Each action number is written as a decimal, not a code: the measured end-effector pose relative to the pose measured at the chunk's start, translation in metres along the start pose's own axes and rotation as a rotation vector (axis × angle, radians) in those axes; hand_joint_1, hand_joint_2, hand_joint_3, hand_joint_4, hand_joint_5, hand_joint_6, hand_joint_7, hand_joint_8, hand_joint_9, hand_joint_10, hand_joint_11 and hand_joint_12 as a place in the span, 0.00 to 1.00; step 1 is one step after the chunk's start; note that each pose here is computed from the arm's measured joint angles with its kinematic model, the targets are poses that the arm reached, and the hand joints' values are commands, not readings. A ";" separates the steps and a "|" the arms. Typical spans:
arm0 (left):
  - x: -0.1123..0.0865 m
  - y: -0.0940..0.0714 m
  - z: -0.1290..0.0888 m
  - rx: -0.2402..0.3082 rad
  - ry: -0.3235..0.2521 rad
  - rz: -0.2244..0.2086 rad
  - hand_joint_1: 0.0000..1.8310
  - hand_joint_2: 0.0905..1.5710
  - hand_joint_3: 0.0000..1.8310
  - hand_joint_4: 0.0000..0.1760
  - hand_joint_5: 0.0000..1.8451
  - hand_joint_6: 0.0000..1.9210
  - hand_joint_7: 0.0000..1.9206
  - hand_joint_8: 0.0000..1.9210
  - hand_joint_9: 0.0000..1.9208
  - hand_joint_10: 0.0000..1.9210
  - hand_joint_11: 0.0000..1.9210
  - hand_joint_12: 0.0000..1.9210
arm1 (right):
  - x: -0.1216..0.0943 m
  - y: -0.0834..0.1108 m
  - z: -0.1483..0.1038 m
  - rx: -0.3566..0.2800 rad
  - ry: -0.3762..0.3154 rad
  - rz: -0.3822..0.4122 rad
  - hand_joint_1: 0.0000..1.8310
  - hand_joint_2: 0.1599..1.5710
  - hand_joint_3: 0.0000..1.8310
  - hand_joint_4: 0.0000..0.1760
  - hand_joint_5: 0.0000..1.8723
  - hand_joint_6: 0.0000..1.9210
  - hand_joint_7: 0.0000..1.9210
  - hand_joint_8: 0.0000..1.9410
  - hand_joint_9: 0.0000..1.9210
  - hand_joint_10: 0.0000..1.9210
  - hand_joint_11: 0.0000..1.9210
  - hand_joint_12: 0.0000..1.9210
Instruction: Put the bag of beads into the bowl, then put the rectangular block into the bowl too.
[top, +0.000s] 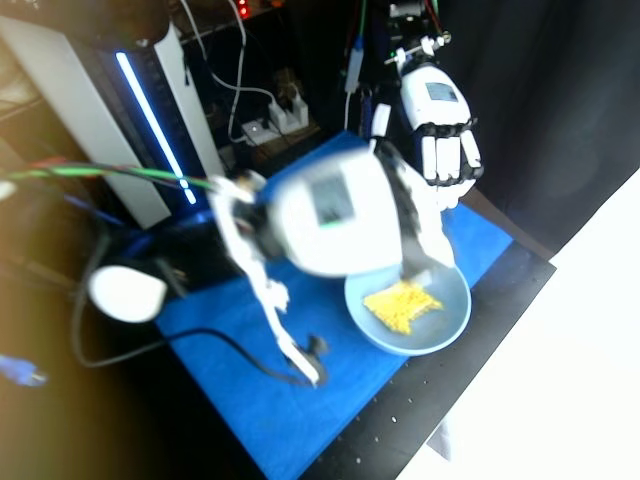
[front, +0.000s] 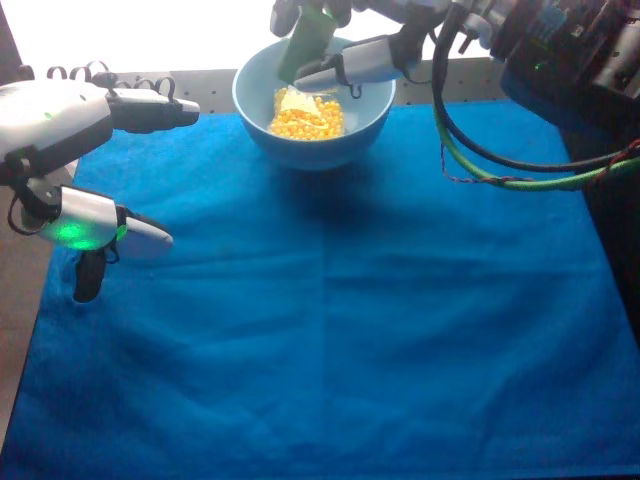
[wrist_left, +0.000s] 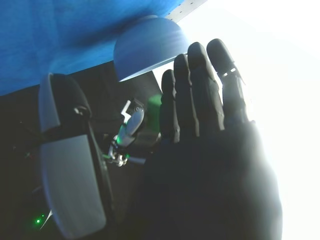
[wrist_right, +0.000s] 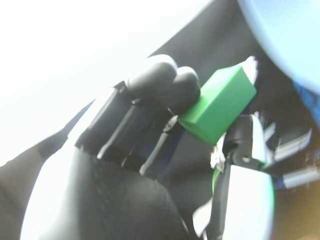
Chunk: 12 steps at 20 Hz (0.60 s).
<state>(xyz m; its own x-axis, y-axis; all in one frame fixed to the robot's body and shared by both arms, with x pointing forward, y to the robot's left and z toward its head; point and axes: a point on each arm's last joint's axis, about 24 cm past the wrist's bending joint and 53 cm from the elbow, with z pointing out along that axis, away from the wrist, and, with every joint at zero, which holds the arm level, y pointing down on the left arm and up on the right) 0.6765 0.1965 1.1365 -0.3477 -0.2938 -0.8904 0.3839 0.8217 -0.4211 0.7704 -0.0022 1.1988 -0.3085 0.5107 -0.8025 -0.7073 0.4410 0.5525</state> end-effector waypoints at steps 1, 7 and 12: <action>0.000 0.000 0.000 0.000 0.000 0.000 0.49 0.56 0.00 0.00 0.18 0.00 0.22 0.00 0.22 0.00 0.00 0.61 | -0.001 -0.007 -0.001 0.024 0.005 -0.005 0.37 0.45 0.00 0.96 0.02 0.00 0.08 0.00 0.08 0.03 0.02 0.40; -0.001 0.000 0.000 0.000 -0.002 -0.002 0.50 0.55 0.00 0.00 0.19 0.00 0.23 0.00 0.24 0.01 0.00 0.68 | -0.014 -0.004 -0.010 0.011 0.003 -0.028 0.30 0.42 0.00 1.00 0.00 0.00 0.00 0.00 0.00 0.00 0.00 0.00; -0.016 -0.012 -0.015 0.030 -0.052 -0.018 0.51 0.57 0.00 0.00 0.17 0.00 0.21 0.00 0.23 0.00 0.00 0.68 | -0.082 0.023 -0.071 -0.089 -0.108 -0.013 0.33 0.41 0.00 1.00 0.00 0.00 0.00 0.00 0.00 0.00 0.00 0.00</action>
<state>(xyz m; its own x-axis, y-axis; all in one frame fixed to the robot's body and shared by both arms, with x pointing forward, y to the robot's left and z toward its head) 0.6648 0.1989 1.1586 -0.3102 -0.3344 -0.8899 0.4032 0.8014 -0.4417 0.7347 -0.0861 1.2614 -0.2325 0.5838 -0.7779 -0.7656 0.3835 0.5166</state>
